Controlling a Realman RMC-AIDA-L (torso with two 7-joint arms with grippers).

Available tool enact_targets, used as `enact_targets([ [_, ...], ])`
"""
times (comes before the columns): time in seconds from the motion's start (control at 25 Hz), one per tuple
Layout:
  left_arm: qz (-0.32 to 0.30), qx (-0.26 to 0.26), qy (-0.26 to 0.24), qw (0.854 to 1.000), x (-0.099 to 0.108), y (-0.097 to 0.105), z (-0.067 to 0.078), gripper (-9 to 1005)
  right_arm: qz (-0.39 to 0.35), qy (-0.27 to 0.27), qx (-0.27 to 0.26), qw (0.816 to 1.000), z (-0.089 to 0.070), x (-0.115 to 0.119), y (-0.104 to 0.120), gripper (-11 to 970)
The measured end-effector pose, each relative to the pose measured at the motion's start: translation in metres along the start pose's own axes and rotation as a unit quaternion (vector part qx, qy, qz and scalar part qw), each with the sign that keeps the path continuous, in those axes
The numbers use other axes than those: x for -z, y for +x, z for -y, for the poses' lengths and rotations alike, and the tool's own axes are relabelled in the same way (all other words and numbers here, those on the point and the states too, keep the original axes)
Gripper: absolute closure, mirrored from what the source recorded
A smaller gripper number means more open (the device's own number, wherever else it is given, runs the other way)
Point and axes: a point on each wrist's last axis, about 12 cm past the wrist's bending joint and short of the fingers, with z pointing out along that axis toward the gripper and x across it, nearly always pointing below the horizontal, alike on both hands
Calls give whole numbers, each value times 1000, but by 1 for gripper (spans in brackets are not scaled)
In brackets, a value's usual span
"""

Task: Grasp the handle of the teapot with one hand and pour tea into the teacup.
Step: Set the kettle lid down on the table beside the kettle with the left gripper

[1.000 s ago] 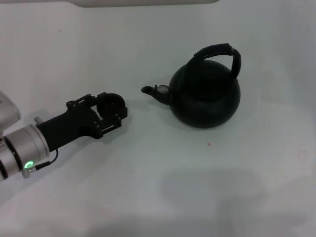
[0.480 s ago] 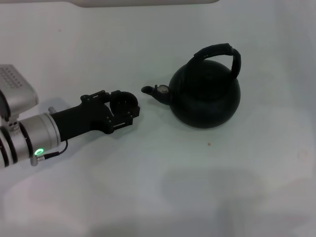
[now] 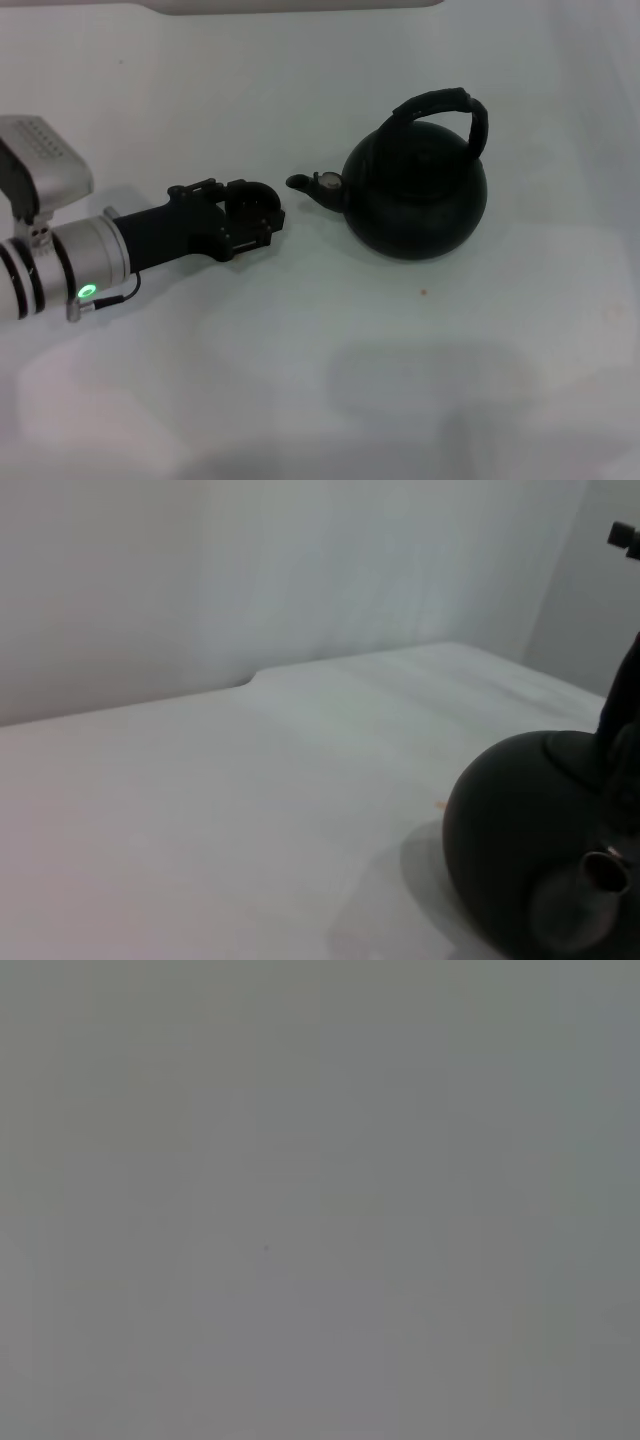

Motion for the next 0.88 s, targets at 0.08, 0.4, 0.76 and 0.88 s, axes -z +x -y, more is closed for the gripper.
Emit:
enact_targets([
  [0.08, -7, 1, -1, 1000, -3, -1, -1, 283, 0, -2, 1, 1000, -1, 0, 0, 113],
  [0.4, -21, 1, 6, 1000, -14, -6, -1, 282, 6, -1, 0, 1000, 0, 1, -1, 113],
  [0.76, -26, 6, 15, 1000, -19, -9, 1, 282, 8, 0, 1, 1000, 0, 0, -2, 113],
  [0.88, -32, 13, 17, 999, -19, -8, 2, 283, 8, 1, 0, 1000, 1, 0, -2, 113],
])
